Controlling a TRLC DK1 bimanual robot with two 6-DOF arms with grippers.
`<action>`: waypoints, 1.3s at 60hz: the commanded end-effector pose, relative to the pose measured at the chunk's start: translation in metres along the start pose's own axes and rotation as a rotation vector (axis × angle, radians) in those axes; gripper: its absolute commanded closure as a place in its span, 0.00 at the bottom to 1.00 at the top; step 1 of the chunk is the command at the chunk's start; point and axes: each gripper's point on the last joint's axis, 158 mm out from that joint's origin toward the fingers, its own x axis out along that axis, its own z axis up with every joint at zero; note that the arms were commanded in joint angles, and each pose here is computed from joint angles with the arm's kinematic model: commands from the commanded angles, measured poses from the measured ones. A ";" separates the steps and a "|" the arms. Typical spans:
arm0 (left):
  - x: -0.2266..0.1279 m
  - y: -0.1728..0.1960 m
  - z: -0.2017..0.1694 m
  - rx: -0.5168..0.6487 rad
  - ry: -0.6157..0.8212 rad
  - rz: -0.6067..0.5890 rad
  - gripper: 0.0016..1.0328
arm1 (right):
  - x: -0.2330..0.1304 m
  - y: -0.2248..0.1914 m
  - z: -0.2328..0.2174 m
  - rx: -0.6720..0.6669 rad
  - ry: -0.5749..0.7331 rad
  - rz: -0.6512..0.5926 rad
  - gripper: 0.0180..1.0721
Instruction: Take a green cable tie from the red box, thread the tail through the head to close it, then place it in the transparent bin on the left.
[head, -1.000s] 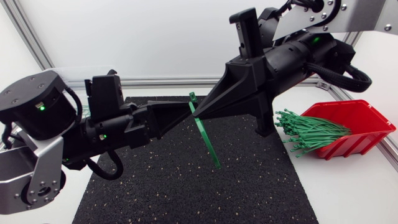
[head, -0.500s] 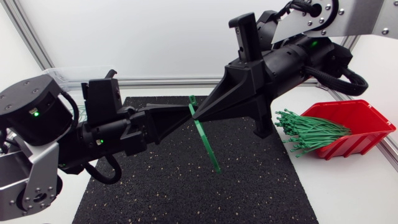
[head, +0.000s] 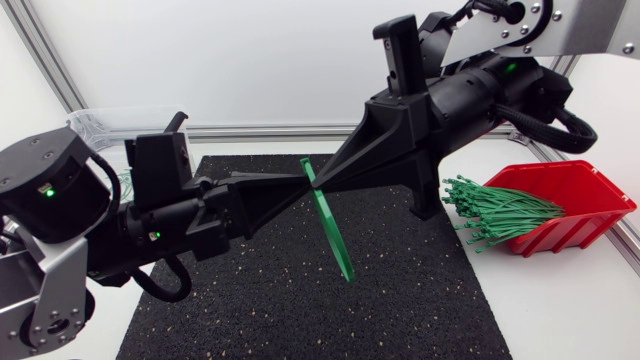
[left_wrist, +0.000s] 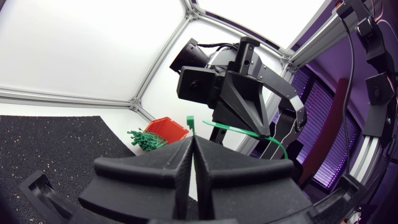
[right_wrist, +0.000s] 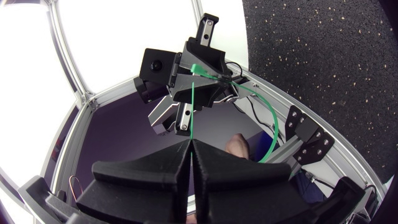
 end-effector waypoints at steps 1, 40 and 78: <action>-0.001 -0.007 0.001 0.004 -0.005 -0.014 0.97 | -0.001 -0.006 0.002 0.039 -0.004 0.004 0.95; -0.001 -0.017 0.001 0.010 -0.009 -0.030 0.97 | -0.003 -0.009 0.008 0.043 -0.012 0.007 0.94; 0.002 -0.026 0.011 0.146 -0.061 0.017 0.97 | -0.008 -0.020 0.014 0.093 -0.030 0.007 0.94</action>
